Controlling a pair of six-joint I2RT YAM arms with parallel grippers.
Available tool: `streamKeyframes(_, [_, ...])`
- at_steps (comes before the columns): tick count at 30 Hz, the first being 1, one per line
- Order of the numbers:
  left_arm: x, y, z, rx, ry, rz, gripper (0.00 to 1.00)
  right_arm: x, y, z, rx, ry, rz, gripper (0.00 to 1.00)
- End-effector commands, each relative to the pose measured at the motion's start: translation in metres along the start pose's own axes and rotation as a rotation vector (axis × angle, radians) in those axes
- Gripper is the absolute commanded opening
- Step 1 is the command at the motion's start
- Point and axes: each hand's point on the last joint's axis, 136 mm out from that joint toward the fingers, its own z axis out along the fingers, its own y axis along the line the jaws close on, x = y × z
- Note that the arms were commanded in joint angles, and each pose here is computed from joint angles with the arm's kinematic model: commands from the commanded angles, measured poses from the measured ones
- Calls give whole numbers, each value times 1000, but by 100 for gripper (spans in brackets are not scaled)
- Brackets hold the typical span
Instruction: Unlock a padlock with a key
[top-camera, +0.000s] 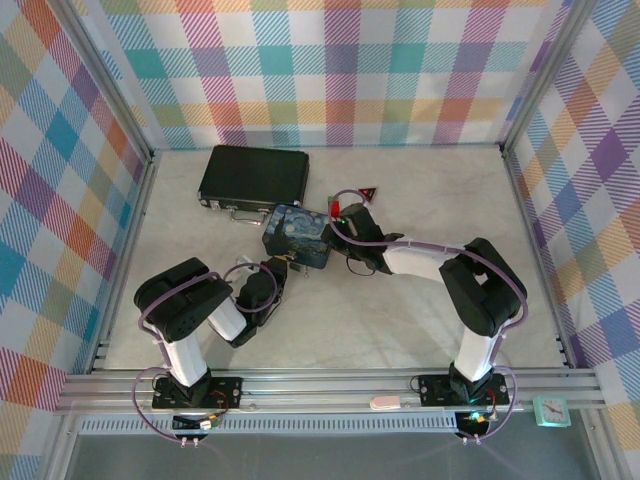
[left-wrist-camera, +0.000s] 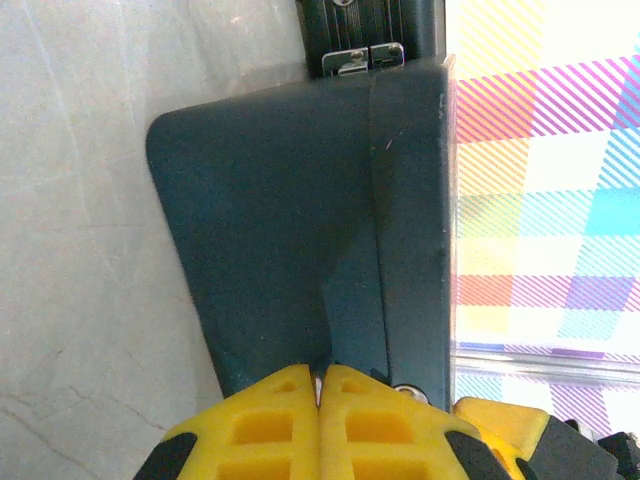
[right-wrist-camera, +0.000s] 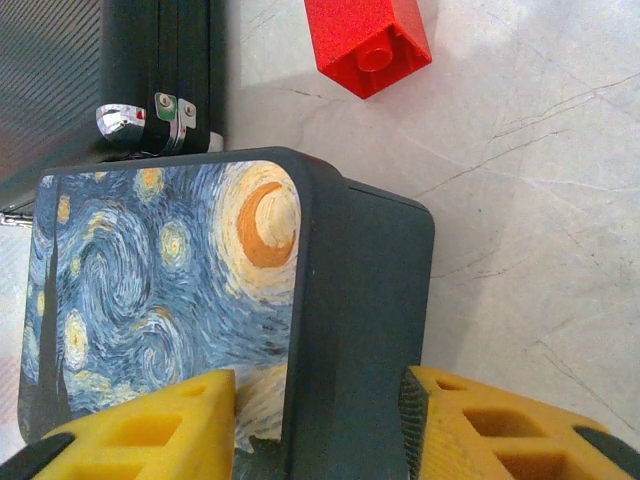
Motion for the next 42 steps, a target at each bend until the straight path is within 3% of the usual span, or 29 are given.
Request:
streamKeyframes(1, [-25, 15, -13, -41, -131, 24, 0, 8, -50, -1, 180, 8, 2, 46])
streamKeyframes(8, [-18, 17, -19, -47, -67, 49, 0, 4, -47, -4, 180, -7, -22, 46])
streamKeyframes(15, [-25, 19, -29, -105, -78, 113, 0, 1, -43, -8, 164, -12, -42, 47])
streamKeyframes(23, [-34, -28, -32, -29, -141, 374, 0, 2, -24, -11, 91, 5, -113, 51])
streamKeyframes(28, [-37, -24, -39, -166, -112, 468, 0, -3, -17, -18, 84, -11, -169, 53])
streamKeyframes(31, [-47, -24, -52, -175, -125, 502, 0, -4, -13, -20, 67, -14, -192, 55])
streamKeyframes(36, [-60, -27, -78, -299, -24, 625, 0, -5, -7, -28, 54, -3, -293, 57])
streamKeyframes(42, [-69, -24, -108, -392, 158, 685, 0, -16, -27, -45, 177, -29, -425, 60])
